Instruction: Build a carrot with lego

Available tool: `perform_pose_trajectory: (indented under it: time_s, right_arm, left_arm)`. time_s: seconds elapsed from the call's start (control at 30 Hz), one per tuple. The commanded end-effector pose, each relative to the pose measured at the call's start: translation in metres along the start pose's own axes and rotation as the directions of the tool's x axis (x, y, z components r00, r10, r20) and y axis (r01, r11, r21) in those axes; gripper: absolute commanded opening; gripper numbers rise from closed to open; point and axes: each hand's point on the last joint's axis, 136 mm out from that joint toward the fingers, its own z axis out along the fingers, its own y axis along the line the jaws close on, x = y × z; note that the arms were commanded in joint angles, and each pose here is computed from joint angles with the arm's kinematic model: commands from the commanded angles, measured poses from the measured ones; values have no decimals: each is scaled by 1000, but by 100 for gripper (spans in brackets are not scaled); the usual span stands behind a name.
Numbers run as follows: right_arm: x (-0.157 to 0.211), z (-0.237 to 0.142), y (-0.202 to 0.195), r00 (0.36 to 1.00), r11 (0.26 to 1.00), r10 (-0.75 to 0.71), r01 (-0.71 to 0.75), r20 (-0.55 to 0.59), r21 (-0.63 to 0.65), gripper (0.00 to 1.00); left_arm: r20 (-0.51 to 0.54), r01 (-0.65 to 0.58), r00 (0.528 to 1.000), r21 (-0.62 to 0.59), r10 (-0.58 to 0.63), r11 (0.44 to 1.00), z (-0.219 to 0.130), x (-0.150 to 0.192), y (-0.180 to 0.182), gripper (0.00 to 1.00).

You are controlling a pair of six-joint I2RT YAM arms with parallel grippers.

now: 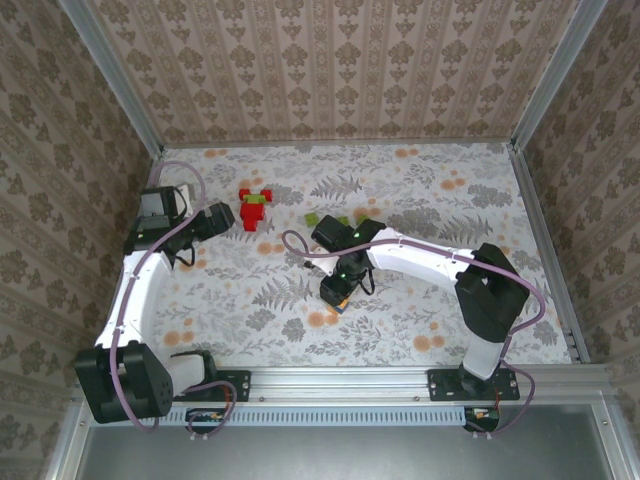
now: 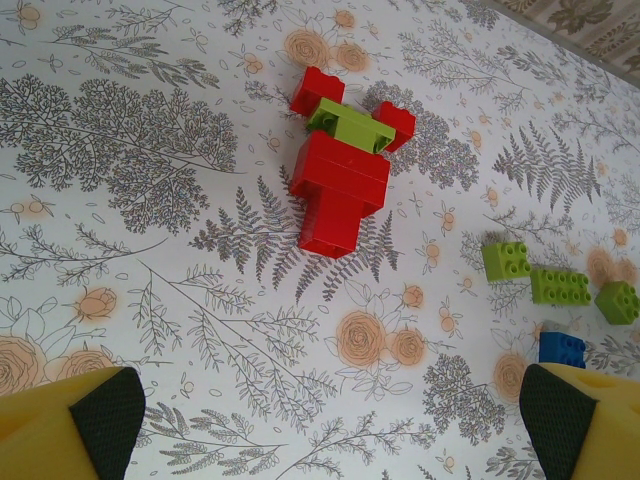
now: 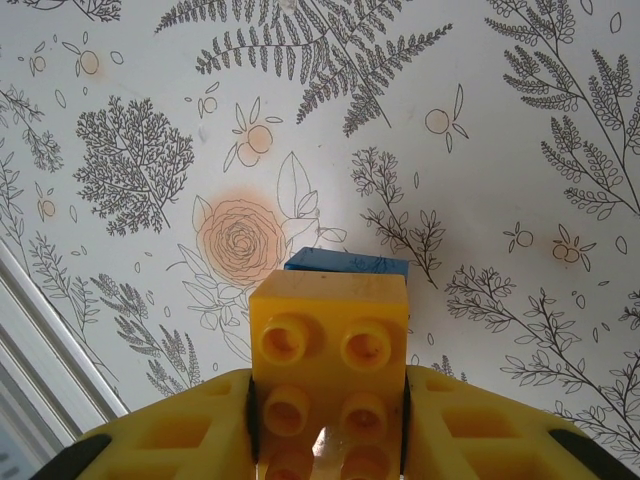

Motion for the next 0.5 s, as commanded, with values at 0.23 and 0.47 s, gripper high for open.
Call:
perform_pose_trajectory:
  time_s: [0.23,0.47]
  right_arm:
    - [28,26,-3,993,999,41,-40,-114,6,35]
    - [37,31,1,989,994,112,-113,-93,1,34]
  left_arm:
    - [7,-23,1000,6,23,1000,-4,-6,-6,100]
    - [9,-24,1000,7,24,1000,-4,-7,-7,100]
